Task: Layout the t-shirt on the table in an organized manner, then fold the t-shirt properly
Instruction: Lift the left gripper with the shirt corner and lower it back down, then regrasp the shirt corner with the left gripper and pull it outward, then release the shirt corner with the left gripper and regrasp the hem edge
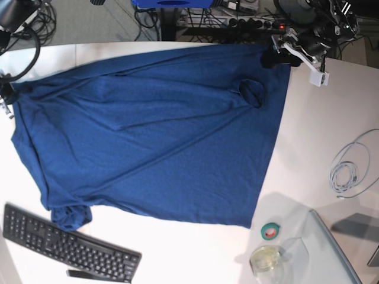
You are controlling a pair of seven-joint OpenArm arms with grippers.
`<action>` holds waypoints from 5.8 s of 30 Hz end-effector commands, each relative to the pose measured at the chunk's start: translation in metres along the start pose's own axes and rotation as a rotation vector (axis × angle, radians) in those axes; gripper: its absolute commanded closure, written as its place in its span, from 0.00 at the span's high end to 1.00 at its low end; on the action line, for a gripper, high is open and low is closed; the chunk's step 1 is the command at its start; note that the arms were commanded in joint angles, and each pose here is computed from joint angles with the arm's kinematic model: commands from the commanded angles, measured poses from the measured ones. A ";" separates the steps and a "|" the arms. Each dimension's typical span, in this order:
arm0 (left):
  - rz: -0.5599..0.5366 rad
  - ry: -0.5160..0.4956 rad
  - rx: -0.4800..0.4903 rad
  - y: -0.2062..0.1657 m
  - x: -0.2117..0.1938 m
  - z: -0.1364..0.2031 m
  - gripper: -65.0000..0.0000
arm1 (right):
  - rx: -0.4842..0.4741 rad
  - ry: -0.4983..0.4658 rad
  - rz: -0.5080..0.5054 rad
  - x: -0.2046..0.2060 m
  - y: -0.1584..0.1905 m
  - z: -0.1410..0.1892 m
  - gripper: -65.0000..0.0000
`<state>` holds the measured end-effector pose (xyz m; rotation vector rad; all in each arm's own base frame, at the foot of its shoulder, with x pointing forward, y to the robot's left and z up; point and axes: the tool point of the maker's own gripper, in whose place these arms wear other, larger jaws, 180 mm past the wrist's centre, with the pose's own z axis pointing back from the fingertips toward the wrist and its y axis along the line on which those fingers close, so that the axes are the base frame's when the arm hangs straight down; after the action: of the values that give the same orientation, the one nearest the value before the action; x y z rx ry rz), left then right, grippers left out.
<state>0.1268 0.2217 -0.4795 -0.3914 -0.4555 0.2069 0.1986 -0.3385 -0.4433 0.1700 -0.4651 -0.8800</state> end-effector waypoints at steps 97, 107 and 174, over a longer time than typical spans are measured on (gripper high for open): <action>-0.148 0.011 -0.059 -0.046 0.120 -0.025 0.00 | 0.023 -0.050 -0.101 0.041 0.012 -0.021 0.00; -0.145 0.010 -0.058 -0.045 0.120 -0.024 0.00 | 0.014 -0.099 -0.114 0.046 0.007 -0.025 0.00; 0.162 -0.220 -0.184 -0.030 0.048 -0.038 0.57 | 0.108 -0.307 0.454 0.005 0.021 0.063 0.51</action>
<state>0.1936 0.1935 -0.4786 -0.6031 -0.6805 0.3754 0.1820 -0.3205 -0.3896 0.0372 -0.7598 -0.4526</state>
